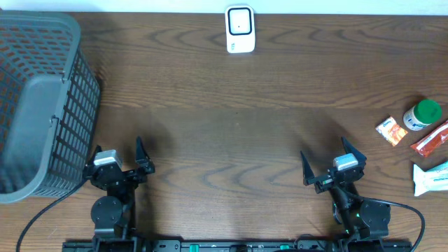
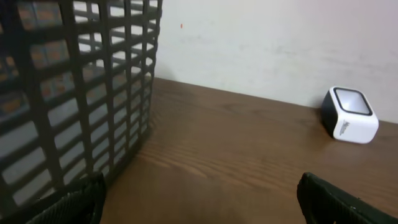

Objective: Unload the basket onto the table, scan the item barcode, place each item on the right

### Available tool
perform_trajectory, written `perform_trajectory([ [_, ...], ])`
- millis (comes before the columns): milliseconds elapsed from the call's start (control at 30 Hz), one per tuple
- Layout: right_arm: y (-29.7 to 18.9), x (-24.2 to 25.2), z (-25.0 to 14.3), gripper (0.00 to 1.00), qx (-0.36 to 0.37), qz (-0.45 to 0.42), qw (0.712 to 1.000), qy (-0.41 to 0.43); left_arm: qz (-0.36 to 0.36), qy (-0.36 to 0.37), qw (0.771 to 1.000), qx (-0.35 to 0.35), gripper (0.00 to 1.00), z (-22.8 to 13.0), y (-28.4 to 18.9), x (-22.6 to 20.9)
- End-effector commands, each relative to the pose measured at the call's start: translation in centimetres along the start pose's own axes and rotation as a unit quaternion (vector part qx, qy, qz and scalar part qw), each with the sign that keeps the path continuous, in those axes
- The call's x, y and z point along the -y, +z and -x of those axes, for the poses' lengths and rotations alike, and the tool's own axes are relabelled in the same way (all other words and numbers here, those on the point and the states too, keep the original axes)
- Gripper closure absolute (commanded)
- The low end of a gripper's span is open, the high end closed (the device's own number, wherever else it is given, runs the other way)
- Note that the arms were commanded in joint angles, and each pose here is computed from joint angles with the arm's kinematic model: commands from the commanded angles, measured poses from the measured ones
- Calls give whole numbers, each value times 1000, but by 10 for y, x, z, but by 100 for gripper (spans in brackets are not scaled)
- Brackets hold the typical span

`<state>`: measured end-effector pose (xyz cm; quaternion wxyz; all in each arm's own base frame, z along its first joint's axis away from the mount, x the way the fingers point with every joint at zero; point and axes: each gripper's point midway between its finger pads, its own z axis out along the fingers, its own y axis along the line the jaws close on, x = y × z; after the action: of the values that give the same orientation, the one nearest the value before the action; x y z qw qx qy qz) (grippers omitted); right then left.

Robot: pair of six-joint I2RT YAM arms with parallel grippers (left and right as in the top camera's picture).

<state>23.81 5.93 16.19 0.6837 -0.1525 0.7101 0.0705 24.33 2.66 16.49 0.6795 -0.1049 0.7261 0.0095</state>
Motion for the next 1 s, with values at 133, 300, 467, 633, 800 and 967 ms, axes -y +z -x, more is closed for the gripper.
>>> perform_trajectory([
  [133, 0, -2, 0, 1, 0, 3, 1000, -4, -4, 23, 1000, -20, 2, -19, 1, 0],
  [300, 0, -2, 0, 1, 1, 3, 1000, -4, -2, 34, 999, -36, 2, -27, 1, -1],
  [467, 0, -2, 0, 1, 0, 3, 1000, -4, -3, 34, 999, -36, 2, -27, 1, -1],
  [633, 0, -2, 0, 1, 0, 3, 1000, -4, -12, 49, 998, -37, 2, -27, 1, 2],
  [800, 0, -2, 0, 1, 0, 3, 1000, -4, -22, 52, 998, -40, 2, -29, 0, 5],
  [967, 0, -2, 0, 1, 0, 3, 1000, -4, -21, 52, 998, -39, 2, -28, 0, 5],
])
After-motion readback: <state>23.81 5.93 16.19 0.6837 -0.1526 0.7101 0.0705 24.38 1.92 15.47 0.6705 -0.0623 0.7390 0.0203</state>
